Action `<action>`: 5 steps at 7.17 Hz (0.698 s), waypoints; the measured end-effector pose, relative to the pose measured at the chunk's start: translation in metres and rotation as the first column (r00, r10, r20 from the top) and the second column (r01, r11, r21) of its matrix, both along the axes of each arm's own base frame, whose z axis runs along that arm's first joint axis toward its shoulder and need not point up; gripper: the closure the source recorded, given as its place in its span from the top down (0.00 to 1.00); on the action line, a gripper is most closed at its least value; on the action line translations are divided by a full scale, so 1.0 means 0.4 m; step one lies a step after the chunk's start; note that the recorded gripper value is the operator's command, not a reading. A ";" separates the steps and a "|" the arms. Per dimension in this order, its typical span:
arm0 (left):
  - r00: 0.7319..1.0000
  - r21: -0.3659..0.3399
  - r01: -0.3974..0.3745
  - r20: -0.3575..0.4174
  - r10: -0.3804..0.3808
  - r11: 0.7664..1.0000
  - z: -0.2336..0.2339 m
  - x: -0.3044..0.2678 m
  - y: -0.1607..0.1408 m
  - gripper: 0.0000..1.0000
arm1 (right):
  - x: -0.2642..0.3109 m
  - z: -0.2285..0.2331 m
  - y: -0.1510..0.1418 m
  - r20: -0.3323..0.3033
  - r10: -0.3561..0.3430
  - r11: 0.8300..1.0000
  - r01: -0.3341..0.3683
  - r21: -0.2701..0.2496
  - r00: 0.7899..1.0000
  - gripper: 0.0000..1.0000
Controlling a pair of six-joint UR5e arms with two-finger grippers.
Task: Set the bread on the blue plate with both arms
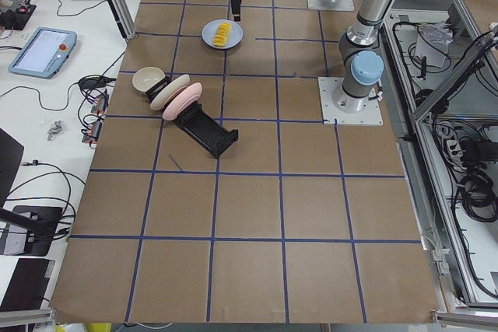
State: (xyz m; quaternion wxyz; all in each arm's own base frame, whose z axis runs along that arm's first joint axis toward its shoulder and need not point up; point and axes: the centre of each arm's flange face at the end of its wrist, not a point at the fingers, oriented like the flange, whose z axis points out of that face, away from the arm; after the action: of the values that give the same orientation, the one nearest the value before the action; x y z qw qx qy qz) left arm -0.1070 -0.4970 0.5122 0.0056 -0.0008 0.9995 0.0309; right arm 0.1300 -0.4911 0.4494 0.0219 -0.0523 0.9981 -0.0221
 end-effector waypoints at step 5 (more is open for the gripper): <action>1.000 0.003 0.000 -0.001 0.000 1.000 -0.004 0.000 0.002 1.00 | -0.075 0.056 0.011 -0.002 -0.062 0.997 0.062 0.045 0.998 1.00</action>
State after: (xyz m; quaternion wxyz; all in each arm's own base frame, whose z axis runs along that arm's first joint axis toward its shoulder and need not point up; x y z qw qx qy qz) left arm -0.1071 -0.4963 0.5104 0.0053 -0.0008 0.9995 0.0326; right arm 0.1000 -0.4867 0.4716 0.0223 -0.0210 0.9995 -0.0001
